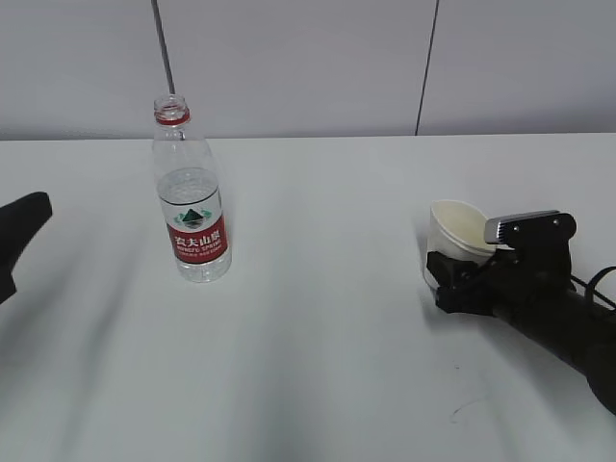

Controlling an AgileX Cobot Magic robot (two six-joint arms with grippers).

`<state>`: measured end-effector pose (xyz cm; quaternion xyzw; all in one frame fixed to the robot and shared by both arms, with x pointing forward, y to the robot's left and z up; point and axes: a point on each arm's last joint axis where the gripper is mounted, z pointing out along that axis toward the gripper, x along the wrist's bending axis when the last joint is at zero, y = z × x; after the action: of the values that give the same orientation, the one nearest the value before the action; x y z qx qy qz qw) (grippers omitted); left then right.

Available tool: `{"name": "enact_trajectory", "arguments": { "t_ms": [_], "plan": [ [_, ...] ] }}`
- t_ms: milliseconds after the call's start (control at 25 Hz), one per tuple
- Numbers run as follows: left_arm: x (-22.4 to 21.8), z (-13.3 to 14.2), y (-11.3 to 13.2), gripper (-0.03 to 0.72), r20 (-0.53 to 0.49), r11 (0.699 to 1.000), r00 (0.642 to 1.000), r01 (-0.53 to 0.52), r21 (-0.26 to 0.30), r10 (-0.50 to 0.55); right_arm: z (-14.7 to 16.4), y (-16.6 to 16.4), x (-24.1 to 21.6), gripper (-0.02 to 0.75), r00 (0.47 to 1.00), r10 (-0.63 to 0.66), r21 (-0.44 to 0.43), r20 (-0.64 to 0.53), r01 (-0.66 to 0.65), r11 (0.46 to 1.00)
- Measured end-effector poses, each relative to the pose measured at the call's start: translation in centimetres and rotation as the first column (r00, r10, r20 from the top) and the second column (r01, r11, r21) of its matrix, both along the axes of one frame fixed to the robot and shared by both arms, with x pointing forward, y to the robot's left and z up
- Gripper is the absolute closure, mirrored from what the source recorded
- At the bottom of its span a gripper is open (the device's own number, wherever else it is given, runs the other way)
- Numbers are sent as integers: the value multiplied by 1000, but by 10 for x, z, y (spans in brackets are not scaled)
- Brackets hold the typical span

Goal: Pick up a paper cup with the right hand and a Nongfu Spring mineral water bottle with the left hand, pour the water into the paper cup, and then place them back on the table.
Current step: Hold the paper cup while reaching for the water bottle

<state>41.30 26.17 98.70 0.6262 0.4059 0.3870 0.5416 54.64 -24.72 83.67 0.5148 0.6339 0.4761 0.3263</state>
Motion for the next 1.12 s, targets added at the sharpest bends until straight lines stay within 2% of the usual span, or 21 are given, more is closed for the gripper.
{"name": "enact_trajectory", "arguments": {
  "t_ms": [120, 240, 440, 680, 800, 1000, 1120],
  "plan": [
    [6, -9, -2, 105, -27, 1000, 999, 18, -18, -19, 0, 0, 0, 261, 1000, 2, 0, 0, -2, 1000],
    [14, -22, -5, 67, -63, 998, 997, 38, -43, -41, 0, 1, 0, 261, 1000, 10, -1, 0, -10, 1000],
    [27, -41, -10, 60, -62, 990, 994, 82, -111, -89, 0, 2, -1, 262, 1000, 26, -2, 0, -26, 1000],
    [45, -82, -16, 60, -199, 989, 970, 133, -60, -142, 0, 4, -2, 262, 998, 59, -11, 4, -59, 998],
    [57, -92, -20, 65, -216, 983, 959, 181, -39, -185, 0, 7, -2, 262, 996, 89, -21, 6, -89, 996],
    [78, -98, -24, 71, -204, 980, 959, 194, -37, -198, 0, 9, -3, 262, 992, 123, -26, 7, -122, 992],
    [87, -102, -35, 74, -197, 972, 952, 233, -36, -235, 0, 10, -4, 262, 992, 130, -28, 7, -129, 991]
  ]
}}
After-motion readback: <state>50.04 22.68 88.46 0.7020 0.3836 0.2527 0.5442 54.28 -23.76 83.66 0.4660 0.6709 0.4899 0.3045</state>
